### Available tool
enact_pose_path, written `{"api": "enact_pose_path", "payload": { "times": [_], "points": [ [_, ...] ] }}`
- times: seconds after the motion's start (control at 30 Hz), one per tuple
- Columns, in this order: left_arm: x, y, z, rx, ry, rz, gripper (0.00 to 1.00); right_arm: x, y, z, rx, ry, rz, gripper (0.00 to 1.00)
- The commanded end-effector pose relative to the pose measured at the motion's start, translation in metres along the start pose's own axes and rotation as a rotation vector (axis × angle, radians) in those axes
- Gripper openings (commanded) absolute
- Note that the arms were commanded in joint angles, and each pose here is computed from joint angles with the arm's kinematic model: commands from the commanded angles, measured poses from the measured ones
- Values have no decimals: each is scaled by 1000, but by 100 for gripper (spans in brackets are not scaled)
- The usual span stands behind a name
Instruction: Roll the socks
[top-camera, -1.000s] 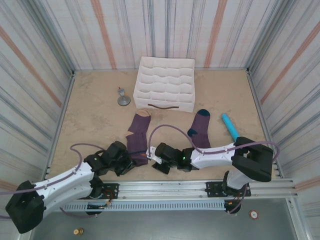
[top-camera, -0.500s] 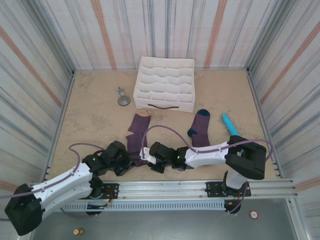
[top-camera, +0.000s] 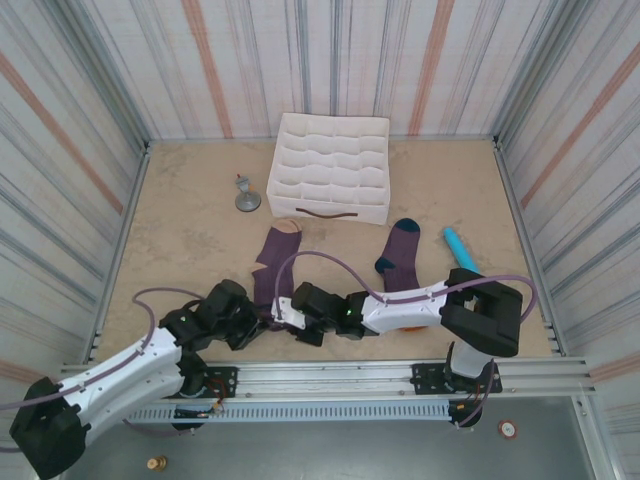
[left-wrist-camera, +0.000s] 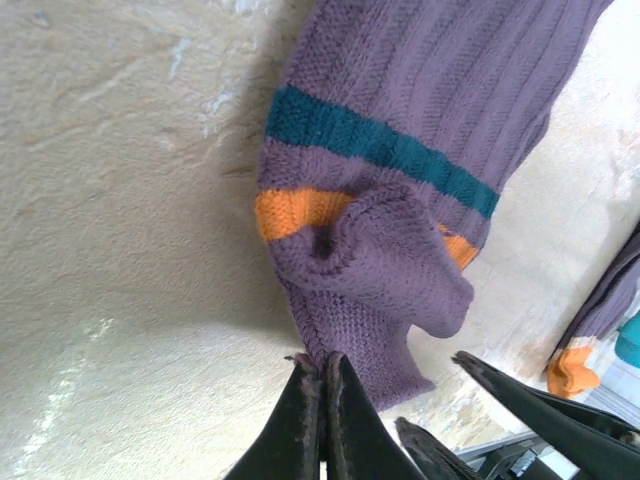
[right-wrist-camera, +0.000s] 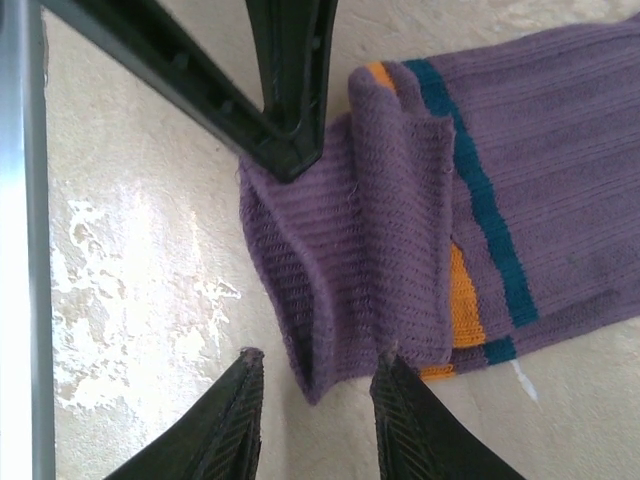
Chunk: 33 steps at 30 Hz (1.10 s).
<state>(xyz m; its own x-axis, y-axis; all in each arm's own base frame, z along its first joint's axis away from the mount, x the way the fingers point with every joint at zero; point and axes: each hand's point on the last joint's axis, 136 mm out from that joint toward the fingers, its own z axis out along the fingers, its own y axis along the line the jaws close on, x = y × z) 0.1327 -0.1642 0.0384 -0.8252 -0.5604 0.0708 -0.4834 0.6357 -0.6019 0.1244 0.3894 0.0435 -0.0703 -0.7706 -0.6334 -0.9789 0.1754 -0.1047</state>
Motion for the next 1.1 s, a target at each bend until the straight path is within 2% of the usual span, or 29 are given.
{"api": "enact_pose_path", "payload": {
  "times": [0.0, 0.5, 0.6, 0.7, 0.77, 0.83, 1.0, 1.07],
  "points": [
    [-1, -5, -7, 12, 8, 1, 2, 0, 6, 5, -22, 24, -35, 32],
    [-1, -4, -5, 23, 18, -14, 2, -7, 1, 15, 0, 18, -41, 23],
    [-1, -5, -6, 28, 15, -16, 2, -6, 0, 16, 1, 20, -38, 17],
    [-1, -3, -8, 19, 14, -13, 4, -9, -2, 14, -8, 20, -26, 7],
    [-1, -2, -11, 16, 9, -13, 8, -10, -1, 14, -38, 29, 0, 2],
    [-2, -2, -13, 22, 3, -5, 17, -10, -1, 15, -82, 44, 39, 0],
    [-6, -3, -22, 18, -14, 10, 37, -12, -6, 12, -114, 67, 92, 0],
    [-8, -2, -25, 4, -21, 19, 40, -12, -7, 12, -139, 77, 120, 0]
  ]
}}
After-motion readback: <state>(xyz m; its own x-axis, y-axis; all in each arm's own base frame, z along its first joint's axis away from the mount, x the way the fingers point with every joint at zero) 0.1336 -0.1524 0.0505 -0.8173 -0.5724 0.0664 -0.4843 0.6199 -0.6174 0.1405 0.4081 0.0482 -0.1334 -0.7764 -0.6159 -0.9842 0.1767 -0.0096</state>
